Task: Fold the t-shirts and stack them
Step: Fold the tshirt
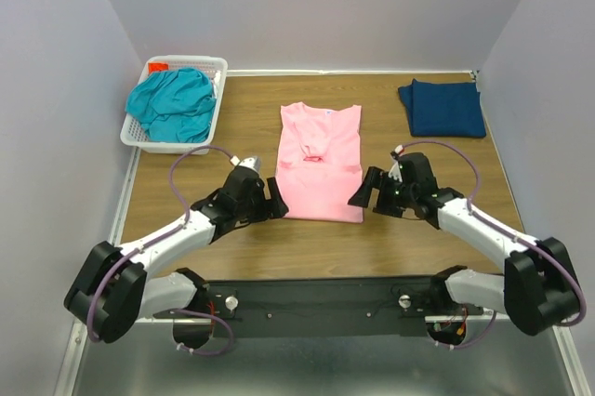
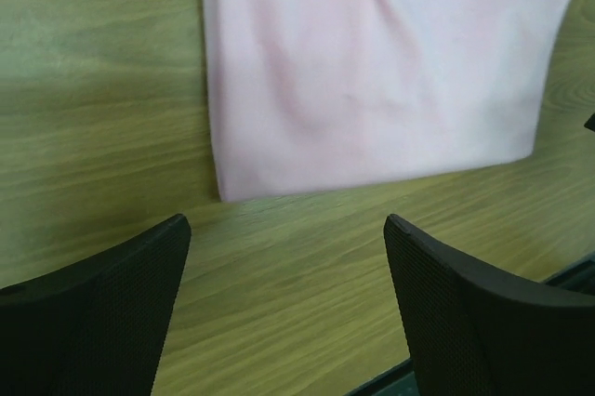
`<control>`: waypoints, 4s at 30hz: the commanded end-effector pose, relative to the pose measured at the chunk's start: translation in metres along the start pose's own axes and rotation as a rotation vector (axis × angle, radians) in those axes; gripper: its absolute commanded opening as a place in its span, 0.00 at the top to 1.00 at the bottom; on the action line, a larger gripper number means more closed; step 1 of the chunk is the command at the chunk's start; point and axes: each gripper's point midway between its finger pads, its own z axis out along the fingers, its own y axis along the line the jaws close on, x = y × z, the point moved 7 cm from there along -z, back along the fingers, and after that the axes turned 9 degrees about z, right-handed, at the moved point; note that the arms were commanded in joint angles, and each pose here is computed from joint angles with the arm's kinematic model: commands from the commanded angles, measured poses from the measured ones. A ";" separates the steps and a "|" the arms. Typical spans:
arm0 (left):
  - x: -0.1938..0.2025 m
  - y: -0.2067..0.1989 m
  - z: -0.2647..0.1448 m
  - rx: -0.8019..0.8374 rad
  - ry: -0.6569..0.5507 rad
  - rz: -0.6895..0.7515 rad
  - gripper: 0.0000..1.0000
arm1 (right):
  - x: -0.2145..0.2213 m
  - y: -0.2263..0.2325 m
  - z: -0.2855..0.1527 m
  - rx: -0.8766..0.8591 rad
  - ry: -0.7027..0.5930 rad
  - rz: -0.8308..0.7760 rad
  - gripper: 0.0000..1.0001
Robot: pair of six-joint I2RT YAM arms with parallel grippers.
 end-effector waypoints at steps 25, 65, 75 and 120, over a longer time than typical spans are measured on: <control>0.030 0.025 0.036 -0.066 0.141 -0.014 1.00 | 0.046 -0.045 0.032 0.133 0.255 0.125 0.29; -0.079 -0.019 -0.084 0.029 -0.405 -0.127 1.00 | -0.034 0.072 -0.065 -0.146 -0.102 -0.122 0.99; -0.137 -0.013 -0.059 0.009 -0.451 -0.086 1.00 | -0.077 0.075 -0.045 -0.065 -0.139 -0.097 0.99; -0.231 0.049 0.168 -0.080 -0.111 -0.049 0.81 | -0.213 -0.002 0.146 0.037 -0.032 0.111 0.62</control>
